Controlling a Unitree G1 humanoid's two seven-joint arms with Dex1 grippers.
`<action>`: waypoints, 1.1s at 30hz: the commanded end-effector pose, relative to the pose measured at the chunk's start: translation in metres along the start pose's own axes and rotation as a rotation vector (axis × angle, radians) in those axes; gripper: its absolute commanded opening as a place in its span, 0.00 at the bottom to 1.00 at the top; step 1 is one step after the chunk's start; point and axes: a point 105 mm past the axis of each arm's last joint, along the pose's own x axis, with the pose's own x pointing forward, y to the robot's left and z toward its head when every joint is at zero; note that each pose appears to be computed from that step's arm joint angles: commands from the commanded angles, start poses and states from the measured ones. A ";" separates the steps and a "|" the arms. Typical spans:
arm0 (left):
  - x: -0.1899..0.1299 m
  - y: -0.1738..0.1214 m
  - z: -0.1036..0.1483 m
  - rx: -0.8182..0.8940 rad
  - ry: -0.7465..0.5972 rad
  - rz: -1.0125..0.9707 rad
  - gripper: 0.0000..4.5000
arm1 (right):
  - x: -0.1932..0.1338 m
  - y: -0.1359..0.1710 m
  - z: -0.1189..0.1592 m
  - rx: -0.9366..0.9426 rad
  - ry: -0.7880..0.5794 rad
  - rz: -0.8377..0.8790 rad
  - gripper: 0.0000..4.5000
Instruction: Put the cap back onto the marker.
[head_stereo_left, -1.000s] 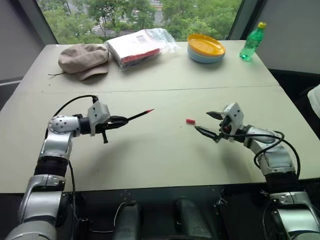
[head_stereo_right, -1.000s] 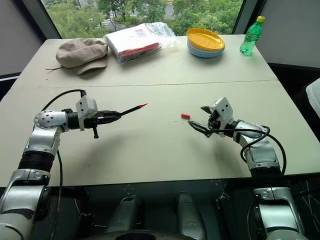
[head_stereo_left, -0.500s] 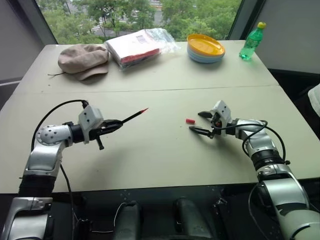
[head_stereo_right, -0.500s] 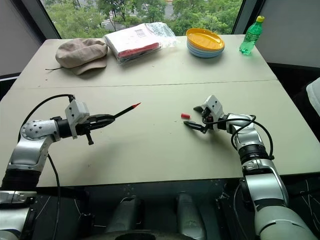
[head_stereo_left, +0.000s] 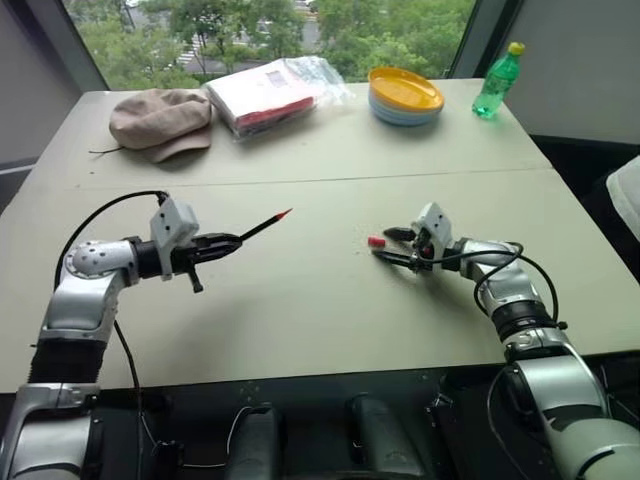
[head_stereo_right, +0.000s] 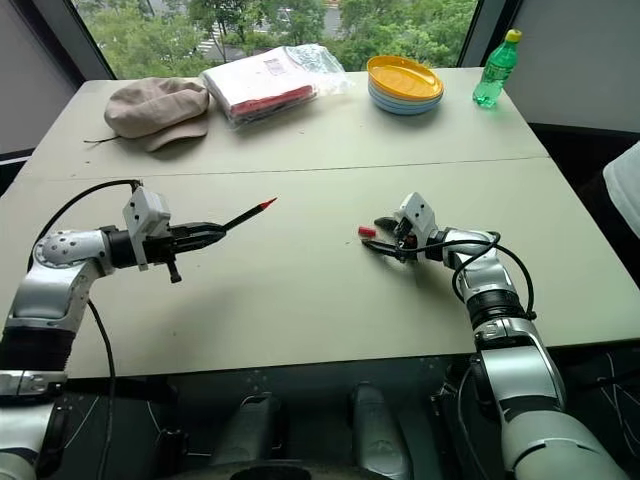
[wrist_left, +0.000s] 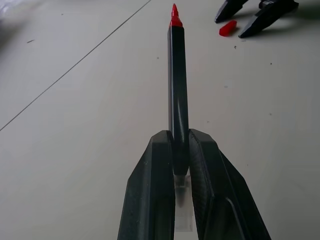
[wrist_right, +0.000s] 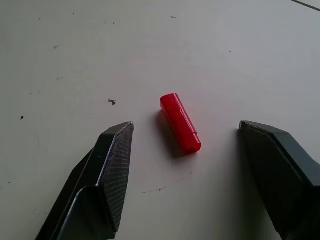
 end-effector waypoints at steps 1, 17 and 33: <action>-0.001 0.003 0.009 0.044 -0.010 -0.002 0.00 | 0.001 0.006 -0.008 0.004 0.022 0.018 0.25; 0.016 -0.005 0.008 0.245 0.040 -0.160 0.00 | -0.005 0.016 0.042 -0.338 0.013 0.068 0.01; 0.035 -0.005 0.020 0.413 0.015 -0.280 0.00 | -0.006 0.042 0.095 -0.595 0.005 0.112 0.01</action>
